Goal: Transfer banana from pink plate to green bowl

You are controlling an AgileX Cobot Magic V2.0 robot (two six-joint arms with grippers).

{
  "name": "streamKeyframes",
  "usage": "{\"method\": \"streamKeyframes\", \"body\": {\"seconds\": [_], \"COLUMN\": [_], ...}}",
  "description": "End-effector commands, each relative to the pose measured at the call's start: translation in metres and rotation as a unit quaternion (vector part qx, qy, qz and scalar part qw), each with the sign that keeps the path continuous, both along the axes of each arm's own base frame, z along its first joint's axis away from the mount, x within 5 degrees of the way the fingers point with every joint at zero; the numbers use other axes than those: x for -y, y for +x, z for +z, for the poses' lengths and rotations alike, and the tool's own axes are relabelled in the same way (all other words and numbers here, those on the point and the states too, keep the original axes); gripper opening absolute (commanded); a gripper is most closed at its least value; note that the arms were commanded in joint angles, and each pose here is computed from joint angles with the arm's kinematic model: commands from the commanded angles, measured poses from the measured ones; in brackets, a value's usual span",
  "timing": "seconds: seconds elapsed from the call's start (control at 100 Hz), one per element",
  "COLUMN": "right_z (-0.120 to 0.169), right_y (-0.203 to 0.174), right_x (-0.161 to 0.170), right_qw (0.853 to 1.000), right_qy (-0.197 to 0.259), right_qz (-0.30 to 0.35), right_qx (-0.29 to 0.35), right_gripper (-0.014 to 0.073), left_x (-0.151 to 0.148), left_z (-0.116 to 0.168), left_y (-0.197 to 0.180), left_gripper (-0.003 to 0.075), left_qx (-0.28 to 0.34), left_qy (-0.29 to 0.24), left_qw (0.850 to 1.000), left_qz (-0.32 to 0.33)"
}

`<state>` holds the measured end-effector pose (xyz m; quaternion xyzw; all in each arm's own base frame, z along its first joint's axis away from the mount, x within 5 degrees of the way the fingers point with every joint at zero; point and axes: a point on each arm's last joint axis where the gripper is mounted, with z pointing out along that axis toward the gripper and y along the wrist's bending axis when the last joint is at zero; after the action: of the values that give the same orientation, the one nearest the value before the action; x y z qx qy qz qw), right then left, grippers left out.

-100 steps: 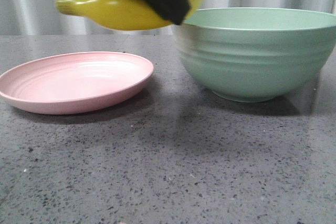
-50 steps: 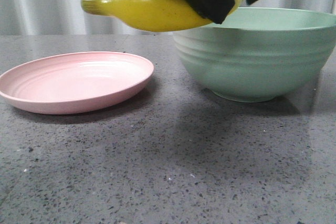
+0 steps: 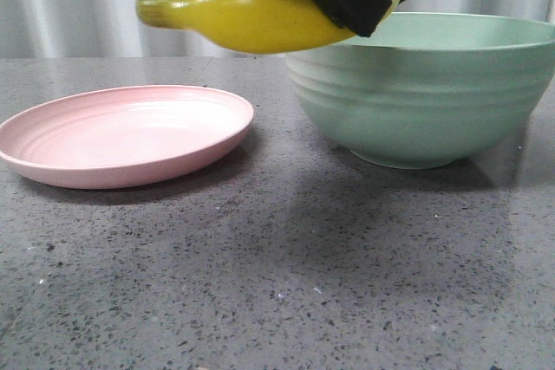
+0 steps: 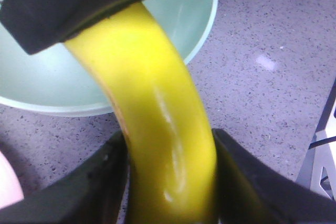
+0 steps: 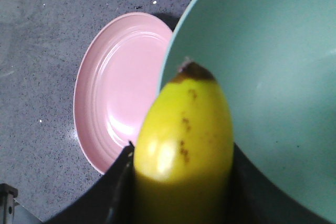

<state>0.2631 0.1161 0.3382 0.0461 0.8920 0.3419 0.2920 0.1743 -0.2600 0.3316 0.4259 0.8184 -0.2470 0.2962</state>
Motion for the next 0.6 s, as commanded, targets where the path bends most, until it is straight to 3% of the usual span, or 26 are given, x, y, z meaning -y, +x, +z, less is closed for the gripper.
{"method": "streamKeyframes", "body": {"seconds": [0.0,0.16,0.33,0.59], "right_z": [0.020,0.022,0.039,0.068], "right_y": [-0.002,-0.002,0.002,0.021], "right_x": [0.001,0.001,0.006,0.039], "right_qw": [0.999,0.999,0.997,0.977], "right_qy": [0.013,0.017,0.019,-0.059], "right_qz": [-0.003,-0.004,-0.013,-0.074], "right_qx": [0.039,0.043,0.074,0.193], "right_gripper": [0.0022,-0.0013,-0.0013,-0.0013], "left_x": [-0.001,-0.006,-0.016,-0.026], "left_z": [0.028,0.037,0.062,0.079], "left_y": [-0.004,-0.005,-0.011,-0.018], "left_gripper": [0.0369,0.0391,0.0391,0.0391], "left_qx": [0.033,0.047,0.079,0.097], "left_qy": [-0.060,-0.048,-0.077,-0.101], "left_qw": [0.998,0.998,0.994,0.990], "left_qz": [0.006,-0.001,-0.001,0.000]}}
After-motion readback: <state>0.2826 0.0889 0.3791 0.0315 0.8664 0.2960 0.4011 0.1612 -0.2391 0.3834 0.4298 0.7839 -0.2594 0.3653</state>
